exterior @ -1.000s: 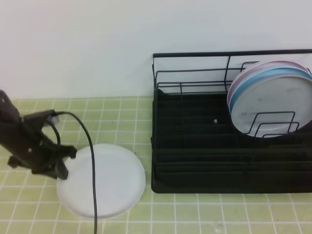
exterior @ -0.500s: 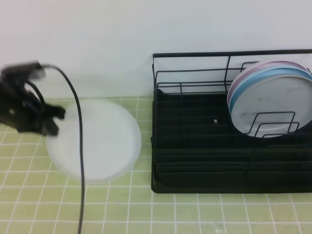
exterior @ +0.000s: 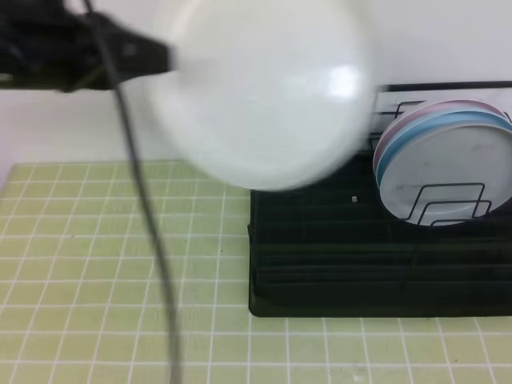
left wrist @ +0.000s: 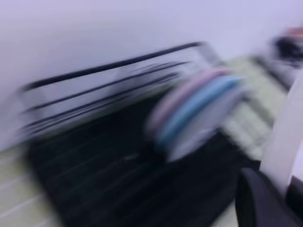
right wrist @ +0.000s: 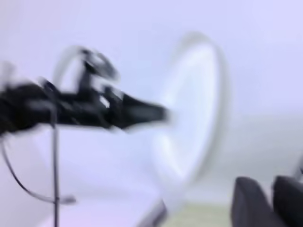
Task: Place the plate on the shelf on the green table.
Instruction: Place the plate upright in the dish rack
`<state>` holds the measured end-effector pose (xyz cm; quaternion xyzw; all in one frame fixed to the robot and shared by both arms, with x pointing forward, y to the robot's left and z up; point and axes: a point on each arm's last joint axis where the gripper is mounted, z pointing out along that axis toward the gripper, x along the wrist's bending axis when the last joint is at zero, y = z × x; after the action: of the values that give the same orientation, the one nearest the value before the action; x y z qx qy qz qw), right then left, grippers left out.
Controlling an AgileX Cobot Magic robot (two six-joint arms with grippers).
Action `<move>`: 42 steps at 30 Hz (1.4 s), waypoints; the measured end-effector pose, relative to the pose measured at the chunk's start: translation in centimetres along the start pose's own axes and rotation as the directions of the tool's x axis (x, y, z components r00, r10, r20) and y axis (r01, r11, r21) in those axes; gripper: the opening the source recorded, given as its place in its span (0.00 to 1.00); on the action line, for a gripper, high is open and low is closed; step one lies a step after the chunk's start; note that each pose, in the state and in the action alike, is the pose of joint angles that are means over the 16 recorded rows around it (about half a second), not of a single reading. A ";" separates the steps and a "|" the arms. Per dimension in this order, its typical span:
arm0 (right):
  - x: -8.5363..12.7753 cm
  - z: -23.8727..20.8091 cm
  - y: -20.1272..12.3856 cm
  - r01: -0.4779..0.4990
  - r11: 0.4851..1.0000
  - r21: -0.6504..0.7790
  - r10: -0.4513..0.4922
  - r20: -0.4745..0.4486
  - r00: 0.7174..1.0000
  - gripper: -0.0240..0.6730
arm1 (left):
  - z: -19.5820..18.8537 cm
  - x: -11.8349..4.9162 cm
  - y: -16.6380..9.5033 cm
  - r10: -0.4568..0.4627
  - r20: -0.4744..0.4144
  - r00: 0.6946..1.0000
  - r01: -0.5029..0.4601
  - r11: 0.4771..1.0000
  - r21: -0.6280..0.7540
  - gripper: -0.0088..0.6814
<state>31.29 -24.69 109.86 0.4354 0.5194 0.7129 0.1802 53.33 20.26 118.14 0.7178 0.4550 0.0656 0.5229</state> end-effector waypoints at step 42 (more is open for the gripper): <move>-0.6 -0.4 3.8 0.176 0.960 -0.215 -0.136 0.191 0.972 0.03 | 2.3 -16.2 -2.1 0.288 0.459 0.841 -0.256 0.958 -0.132 0.42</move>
<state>32.05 -26.81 112.95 0.4296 0.4480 0.7111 0.3301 44.06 7.02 121.63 0.7518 0.2047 -0.0234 0.6264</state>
